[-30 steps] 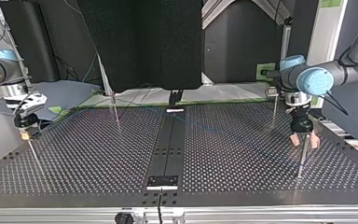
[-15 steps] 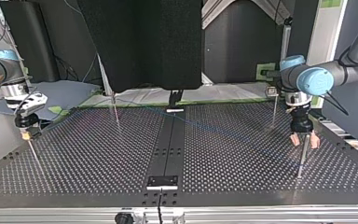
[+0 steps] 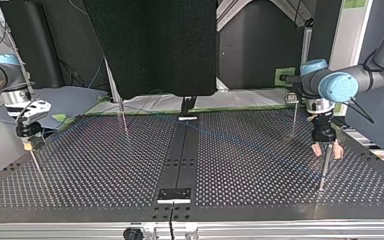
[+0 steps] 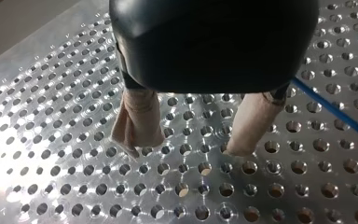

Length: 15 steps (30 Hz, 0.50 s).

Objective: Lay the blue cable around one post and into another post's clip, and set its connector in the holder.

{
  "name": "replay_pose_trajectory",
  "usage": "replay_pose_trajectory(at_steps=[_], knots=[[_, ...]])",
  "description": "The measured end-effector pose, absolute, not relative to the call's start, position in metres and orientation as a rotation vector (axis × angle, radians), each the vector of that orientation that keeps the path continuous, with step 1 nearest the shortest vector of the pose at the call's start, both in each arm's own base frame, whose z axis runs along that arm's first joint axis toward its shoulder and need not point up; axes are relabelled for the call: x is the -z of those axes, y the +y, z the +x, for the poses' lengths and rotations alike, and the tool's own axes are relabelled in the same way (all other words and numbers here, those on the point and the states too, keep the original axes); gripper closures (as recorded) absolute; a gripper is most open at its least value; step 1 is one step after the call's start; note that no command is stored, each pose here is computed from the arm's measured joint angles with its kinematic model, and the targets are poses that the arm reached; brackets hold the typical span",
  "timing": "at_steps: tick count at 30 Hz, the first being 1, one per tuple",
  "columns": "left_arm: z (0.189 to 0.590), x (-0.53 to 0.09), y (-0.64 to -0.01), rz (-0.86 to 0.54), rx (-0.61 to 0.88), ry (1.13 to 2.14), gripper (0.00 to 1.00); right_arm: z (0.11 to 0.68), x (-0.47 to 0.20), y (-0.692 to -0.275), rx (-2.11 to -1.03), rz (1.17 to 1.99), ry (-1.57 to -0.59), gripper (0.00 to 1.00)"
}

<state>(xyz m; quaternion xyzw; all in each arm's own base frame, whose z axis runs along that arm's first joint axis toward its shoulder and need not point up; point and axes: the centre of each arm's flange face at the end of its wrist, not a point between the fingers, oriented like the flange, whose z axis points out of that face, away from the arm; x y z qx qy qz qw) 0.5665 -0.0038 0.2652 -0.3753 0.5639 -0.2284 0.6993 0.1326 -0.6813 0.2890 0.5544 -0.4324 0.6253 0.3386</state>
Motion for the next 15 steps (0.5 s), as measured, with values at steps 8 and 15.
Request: replay_pose_trajectory(at_steps=[8, 15], knots=[[0.5665, -0.2655, -0.0038, -0.836, 0.509, 1.256, 0.0, 0.1332, -0.2889, -0.6816, -1.631, 1.443, -1.122, 1.0], [0.5666, -0.2656, -0.0038, -0.834, 0.507, 1.257, 0.0, 0.1332, -0.2889, -0.6817, -1.631, 1.442, -1.122, 1.0]])
